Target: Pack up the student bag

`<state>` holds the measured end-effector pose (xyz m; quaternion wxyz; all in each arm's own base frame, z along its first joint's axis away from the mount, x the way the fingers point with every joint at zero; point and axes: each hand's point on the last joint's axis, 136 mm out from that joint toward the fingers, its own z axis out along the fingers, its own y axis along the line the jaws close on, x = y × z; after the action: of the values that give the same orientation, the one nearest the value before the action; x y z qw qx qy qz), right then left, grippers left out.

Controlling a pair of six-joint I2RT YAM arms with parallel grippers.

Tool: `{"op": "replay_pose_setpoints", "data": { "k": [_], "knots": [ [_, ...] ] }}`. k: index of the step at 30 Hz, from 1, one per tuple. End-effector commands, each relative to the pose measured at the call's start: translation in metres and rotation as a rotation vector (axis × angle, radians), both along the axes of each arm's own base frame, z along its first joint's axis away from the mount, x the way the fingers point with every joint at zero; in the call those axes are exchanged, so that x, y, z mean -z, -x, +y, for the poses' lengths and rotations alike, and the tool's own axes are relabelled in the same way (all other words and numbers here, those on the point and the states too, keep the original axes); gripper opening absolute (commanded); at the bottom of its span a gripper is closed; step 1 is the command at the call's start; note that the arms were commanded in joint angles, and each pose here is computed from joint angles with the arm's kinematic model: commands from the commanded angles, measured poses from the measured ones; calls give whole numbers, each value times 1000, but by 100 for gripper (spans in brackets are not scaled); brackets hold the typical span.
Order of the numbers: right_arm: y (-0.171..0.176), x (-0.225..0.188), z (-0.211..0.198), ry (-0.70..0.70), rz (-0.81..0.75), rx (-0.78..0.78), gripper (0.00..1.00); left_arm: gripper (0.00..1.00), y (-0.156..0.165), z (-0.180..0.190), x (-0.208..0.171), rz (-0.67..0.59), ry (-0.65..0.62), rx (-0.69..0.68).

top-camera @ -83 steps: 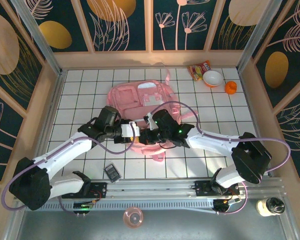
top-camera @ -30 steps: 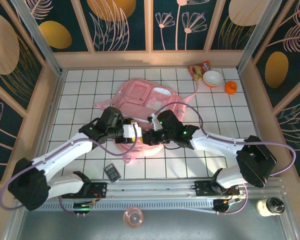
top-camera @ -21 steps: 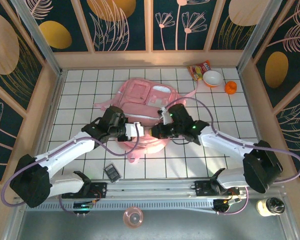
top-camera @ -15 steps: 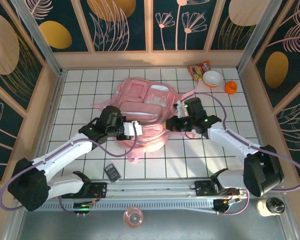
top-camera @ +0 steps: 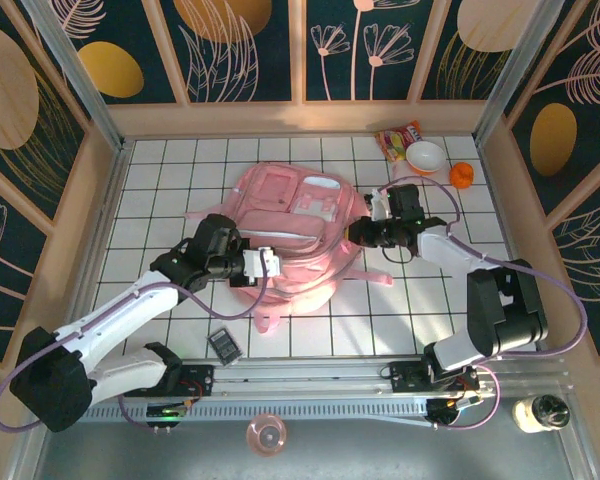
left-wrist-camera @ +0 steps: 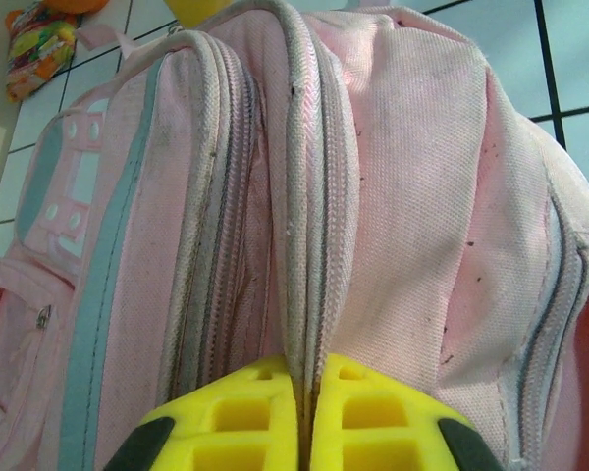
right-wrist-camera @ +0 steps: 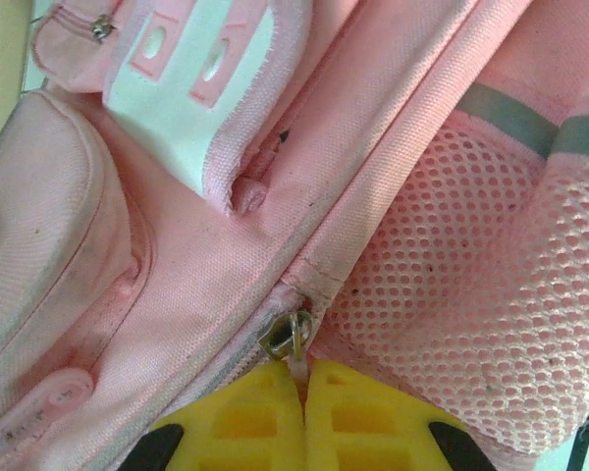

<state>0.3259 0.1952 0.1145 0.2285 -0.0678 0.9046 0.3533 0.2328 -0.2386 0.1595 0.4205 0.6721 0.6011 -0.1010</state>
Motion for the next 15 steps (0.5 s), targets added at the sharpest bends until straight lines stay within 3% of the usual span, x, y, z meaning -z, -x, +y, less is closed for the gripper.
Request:
{"op": "replay_pose_setpoints", "data": {
  "k": [1, 3, 5, 8, 11, 15],
  "knots": [
    [-27, -45, -27, 80, -263, 79, 20, 27, 10, -2, -36, 4, 138, -18],
    [-10, -59, -29, 90, -341, 23, 35, 48, 11, -5, -58, -10, 214, -32],
    [4, -71, -31, 118, -423, -28, 42, 62, 10, -4, -70, -31, 243, -45],
    [23, -83, -32, 168, -569, -140, 46, 66, 6, 1, -61, -64, 170, -45],
    [42, -88, -26, 228, -735, -310, 47, 67, -1, 10, -30, -75, 5, -26],
    [54, -84, -21, 271, -820, -458, 46, 69, -15, 13, -6, -102, -94, -22]
  ]
}}
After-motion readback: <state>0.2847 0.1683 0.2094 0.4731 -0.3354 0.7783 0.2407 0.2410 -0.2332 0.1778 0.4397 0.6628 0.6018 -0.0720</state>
